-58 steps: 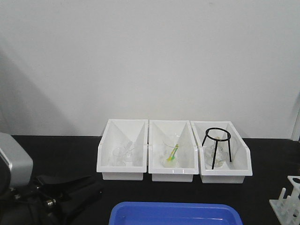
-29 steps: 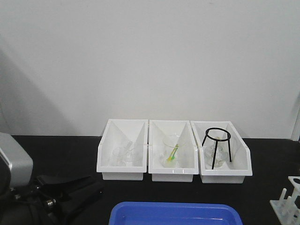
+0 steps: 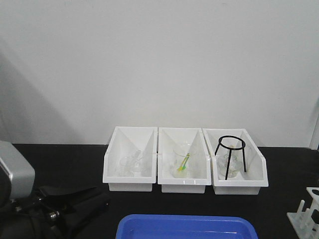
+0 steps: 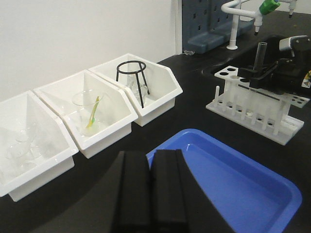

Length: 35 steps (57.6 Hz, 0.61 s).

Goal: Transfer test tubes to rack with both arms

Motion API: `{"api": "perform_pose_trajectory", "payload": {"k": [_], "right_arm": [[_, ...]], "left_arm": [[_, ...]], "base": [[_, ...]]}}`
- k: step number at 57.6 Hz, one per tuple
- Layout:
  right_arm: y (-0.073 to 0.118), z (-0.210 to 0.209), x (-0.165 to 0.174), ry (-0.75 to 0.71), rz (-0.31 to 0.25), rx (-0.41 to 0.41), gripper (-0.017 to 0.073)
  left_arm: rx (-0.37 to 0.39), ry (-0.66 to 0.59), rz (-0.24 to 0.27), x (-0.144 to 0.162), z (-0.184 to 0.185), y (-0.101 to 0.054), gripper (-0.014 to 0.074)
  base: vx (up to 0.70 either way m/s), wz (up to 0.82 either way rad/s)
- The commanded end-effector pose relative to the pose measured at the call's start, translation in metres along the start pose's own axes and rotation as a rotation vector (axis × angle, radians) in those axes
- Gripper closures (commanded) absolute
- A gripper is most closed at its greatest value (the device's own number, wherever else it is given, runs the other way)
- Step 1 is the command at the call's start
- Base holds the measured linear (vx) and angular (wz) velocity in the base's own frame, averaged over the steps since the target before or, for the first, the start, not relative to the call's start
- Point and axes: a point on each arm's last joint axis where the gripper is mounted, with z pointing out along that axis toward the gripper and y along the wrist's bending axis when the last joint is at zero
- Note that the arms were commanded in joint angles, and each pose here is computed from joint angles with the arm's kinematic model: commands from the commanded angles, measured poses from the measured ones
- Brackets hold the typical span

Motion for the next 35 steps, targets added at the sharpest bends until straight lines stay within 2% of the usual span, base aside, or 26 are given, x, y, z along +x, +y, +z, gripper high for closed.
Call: {"api": "perform_pose_trajectory", "payload": {"k": [1, 8, 16, 28, 35], "right_arm": [[0.002, 0.0, -0.019, -0.114, -0.012, -0.025, 0.0187], [0.003, 0.0, -0.024, -0.165, -0.006, -0.036, 0.0137], [0.005, -0.004, -0.036, -0.22, -0.01, -0.042, 0.0132], [0.011, -0.023, -0.08, -0.375, -0.019, -0.014, 0.0132], [0.02, -0.042, -0.111, -0.453, -0.043, -0.021, 0.0134]], "left_arm": [[0.008, -0.129, -0.008, -0.02, -0.006, -0.001, 0.0611], [0.008, -0.129, -0.008, -0.02, -0.006, -0.001, 0.0611], [0.009, -0.129, -0.009, -0.02, -0.006, -0.001, 0.0611], [0.008, -0.126, -0.01, -0.019, -0.006, -0.001, 0.0611], [0.008, -0.122, -0.013, -0.019, -0.006, -0.001, 0.0611]], "base": [[0.0, 0.0], [0.0, 0.0], [0.0, 0.0], [0.0, 0.0], [0.0, 0.0]]}}
